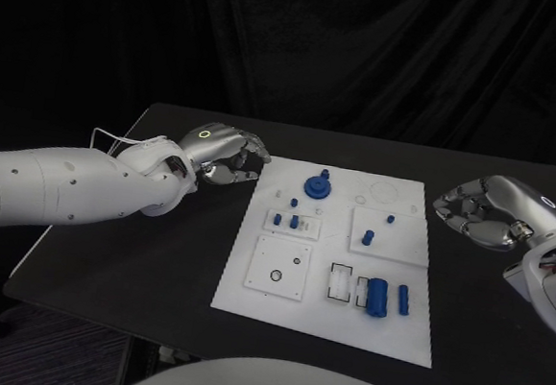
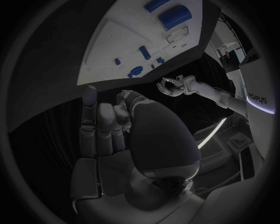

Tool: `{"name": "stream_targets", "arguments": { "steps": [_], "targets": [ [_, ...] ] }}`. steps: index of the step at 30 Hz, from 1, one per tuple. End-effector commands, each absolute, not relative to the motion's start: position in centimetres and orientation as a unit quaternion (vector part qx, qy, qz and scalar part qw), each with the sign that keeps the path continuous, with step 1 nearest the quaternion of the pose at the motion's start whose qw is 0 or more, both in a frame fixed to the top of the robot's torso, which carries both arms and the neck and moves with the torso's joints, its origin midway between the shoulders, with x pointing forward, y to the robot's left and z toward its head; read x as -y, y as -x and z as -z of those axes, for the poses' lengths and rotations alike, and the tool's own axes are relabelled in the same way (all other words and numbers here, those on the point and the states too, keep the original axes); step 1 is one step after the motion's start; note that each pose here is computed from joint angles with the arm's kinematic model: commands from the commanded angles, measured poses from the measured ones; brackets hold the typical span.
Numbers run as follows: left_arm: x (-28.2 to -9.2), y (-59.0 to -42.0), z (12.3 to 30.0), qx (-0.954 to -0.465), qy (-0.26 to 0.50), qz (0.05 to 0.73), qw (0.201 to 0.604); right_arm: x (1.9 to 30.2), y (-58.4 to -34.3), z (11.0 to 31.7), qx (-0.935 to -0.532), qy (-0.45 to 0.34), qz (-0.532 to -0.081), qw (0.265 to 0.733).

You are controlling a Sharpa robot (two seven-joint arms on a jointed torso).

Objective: Assemble the parts on the task board

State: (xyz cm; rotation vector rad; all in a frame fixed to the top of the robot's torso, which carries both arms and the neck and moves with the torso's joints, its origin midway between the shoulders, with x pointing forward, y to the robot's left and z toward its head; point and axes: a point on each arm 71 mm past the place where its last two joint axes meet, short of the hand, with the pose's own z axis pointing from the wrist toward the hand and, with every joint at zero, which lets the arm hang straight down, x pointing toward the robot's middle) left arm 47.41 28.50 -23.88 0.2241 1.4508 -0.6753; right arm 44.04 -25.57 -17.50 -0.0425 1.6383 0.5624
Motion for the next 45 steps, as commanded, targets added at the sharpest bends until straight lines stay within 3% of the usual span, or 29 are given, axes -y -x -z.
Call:
{"name": "stream_targets", "arguments": {
  "steps": [1, 5, 9, 18, 28, 45],
  "targets": [
    [-29.1, -46.9, 23.4, -0.633, 0.095, 0.448, 0.625, 25.1, -45.1, 17.5, -0.765, 0.042, -0.212, 0.607],
    [-29.0, -46.4, 23.3, -0.607, 0.227, 0.544, 0.532, 24.1, -46.5, 17.1, -0.78, 0.069, -0.194, 0.591],
    [-28.2, -46.1, 23.2, -0.572, 0.304, 0.609, 0.458, 23.0, -47.5, 17.1, -0.781, 0.088, -0.191, 0.588],
    [-26.7, -45.1, 22.8, -0.526, 0.371, 0.675, 0.362, 21.5, -48.3, 18.2, -0.761, 0.129, -0.177, 0.61],
    [-26.0, -44.3, 22.4, -0.513, 0.377, 0.697, 0.329, 20.9, -47.3, 20.2, -0.747, 0.173, -0.159, 0.622],
    [-25.6, -43.7, 22.5, -0.51, 0.376, 0.709, 0.31, 21.6, -47.0, 22.6, -0.753, 0.17, -0.16, 0.615]
  ]
}}
